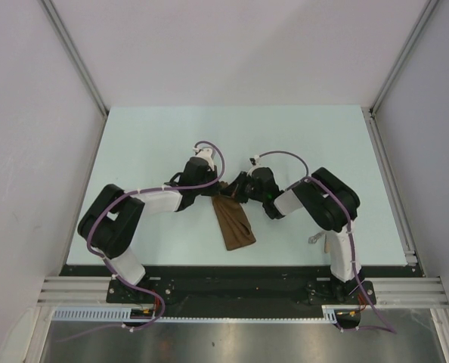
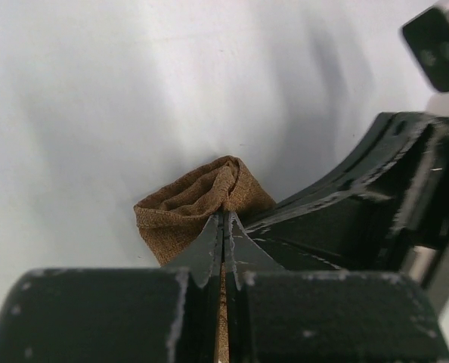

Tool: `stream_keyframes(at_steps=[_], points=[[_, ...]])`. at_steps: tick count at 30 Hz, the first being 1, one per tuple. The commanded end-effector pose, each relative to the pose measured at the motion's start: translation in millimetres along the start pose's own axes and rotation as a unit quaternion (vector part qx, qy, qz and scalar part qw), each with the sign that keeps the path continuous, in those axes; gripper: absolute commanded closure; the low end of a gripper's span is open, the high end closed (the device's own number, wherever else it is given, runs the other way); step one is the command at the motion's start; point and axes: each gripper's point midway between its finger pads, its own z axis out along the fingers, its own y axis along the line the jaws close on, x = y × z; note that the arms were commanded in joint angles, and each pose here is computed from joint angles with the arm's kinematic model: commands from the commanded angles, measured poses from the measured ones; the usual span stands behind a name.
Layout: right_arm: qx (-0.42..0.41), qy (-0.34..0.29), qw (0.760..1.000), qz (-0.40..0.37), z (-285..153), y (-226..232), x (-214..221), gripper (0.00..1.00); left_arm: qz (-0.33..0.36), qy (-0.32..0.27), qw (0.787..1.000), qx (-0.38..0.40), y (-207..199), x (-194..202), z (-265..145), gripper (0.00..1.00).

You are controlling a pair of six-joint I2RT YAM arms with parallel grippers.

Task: Fold the napkin into a case and place the utensils inside
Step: Stuff the smaller-rectangle-folded napkin at the center of the board.

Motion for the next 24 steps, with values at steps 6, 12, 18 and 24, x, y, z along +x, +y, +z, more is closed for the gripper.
stream_keyframes(at_steps=[6, 12, 18, 24], points=[[0.036, -0.004, 0.997, -0.061, -43.1, 8.8, -25.2, 1.0, -0.009, 0.015, 0.999, 0.031, -14.7, 7.2, 0.2, 1.0], [0.029, 0.013, 0.996, -0.077, -44.0, 4.8, -16.6, 1.0, -0.01, 0.014, 0.999, 0.03, -14.3, 6.8, -0.8, 1.0], [-0.003, 0.02, 0.998, -0.066, -26.3, 16.5, -7.4, 1.0, -0.012, 0.01, 0.999, 0.03, -14.7, 5.3, -2.6, 1.0], [-0.02, 0.027, 0.998, -0.047, -7.0, 19.6, 0.3, 1.0, -0.013, 0.009, 0.999, 0.031, -14.3, 5.1, -2.5, 1.0]])
